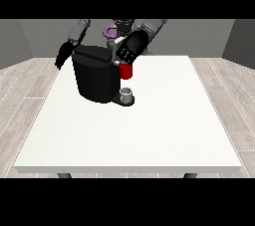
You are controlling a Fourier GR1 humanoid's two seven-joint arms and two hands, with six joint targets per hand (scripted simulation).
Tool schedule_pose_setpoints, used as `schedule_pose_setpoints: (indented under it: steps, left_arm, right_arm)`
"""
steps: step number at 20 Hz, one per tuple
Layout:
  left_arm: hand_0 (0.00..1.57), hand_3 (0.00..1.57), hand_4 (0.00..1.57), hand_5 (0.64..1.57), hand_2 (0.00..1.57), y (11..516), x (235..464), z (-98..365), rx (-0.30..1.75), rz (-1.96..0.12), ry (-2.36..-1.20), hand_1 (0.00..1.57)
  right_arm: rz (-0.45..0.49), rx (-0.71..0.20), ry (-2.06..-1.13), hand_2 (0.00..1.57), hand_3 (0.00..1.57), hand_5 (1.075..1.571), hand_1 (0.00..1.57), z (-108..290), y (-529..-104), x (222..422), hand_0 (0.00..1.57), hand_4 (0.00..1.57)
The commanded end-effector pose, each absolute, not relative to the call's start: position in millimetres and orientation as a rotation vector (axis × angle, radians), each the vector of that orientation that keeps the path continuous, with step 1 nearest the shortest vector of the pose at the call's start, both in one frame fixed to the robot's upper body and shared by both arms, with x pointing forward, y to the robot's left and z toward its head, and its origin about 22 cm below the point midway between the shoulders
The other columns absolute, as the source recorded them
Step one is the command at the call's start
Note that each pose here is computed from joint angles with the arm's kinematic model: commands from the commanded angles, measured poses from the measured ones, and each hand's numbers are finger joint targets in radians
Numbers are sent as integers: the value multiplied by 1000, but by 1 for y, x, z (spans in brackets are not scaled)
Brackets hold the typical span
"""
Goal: Insert the coffee pod into the coffee machine and close the lid
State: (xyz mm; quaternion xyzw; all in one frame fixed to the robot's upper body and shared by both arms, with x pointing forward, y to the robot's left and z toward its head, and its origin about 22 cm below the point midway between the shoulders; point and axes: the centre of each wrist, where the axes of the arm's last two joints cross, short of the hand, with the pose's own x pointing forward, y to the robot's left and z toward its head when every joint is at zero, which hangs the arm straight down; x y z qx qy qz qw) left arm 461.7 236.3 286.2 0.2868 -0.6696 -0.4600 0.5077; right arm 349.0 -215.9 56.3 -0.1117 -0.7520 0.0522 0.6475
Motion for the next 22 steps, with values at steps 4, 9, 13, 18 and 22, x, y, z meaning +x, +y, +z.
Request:
schedule_pose_setpoints:
  steps: [4,9,13,18,22]
  left_arm:
    - [1212,1100,0,1571,1225,244,461,285,806,-1193,-1588,1212]
    - [1173,1017,0,1571,1170,234,462,263,802,-1238,-1582,1173]
    - [1117,985,0,1571,1136,266,461,286,841,-1120,-1636,1117]
    - [1206,956,0,1571,1179,232,462,291,795,-1161,-1714,1206]
    - [1241,970,0,1571,1202,247,461,290,857,-1114,-1731,1241]
  right_arm:
    - [132,-270,-1719,0,0,1571,0,53,-205,345,0,0]
    - [109,-268,-1688,0,0,1571,0,49,-223,346,0,0]
    - [136,-247,-1777,0,0,1571,0,74,-209,349,0,0]
    - [122,-276,-1716,0,0,1571,0,65,-197,352,0,61]
    - [149,-264,-1739,0,0,1571,0,56,-203,345,0,144]
